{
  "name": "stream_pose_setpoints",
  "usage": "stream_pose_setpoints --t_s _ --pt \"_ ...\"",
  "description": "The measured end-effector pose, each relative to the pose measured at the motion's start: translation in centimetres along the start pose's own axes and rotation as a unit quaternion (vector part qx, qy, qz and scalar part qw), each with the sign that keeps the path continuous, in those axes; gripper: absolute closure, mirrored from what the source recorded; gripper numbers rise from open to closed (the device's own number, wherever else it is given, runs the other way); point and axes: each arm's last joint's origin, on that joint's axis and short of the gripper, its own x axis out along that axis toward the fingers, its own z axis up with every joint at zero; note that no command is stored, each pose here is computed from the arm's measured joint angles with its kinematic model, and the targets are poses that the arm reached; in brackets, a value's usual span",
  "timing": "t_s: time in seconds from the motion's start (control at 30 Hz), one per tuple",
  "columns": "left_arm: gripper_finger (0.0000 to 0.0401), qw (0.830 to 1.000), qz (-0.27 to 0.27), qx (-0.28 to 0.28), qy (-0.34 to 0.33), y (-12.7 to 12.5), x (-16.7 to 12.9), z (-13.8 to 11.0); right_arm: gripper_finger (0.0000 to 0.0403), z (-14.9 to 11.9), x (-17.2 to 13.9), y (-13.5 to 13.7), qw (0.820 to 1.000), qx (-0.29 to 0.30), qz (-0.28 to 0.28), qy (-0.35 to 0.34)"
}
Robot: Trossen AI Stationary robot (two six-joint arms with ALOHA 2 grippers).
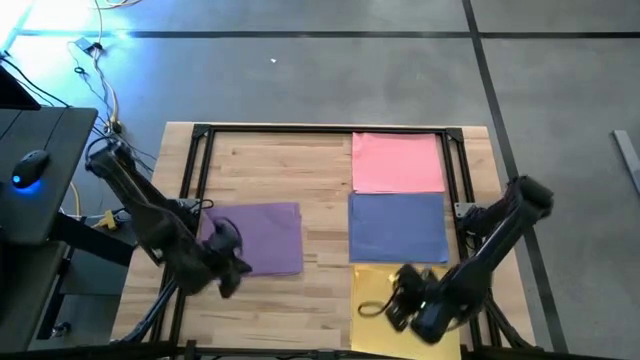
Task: Organize paper
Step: Return to Home Position
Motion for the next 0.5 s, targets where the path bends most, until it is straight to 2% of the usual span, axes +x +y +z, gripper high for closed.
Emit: stream_pose_setpoints --t_s 0.13,0.27,0.37,0.5 --pt "0.0401 0.996 -0.045 -0.016 -0.073 2.5 -4.0 3.1 0.0403 4.7 -4.6 -4.7 0.998 -0.047 -0.009 -0.036" --pt "0.0401 0.988 -0.068 -0.034 -0.134 6.3 -6.8 4.8 0.0403 7.8 -7.1 -11.0 0.995 -0.067 0.03 -0.064" --pt "0.0401 0.98 -0.088 -0.068 -0.167 9.4 -8.1 5.1 0.0403 8.5 -7.7 -15.6 0.991 -0.057 0.095 -0.077" --pt "0.0401 0.962 -0.152 -0.065 -0.218 12.0 -8.5 4.6 0.0403 8.3 -6.9 -19.2 0.966 -0.047 0.226 -0.119"
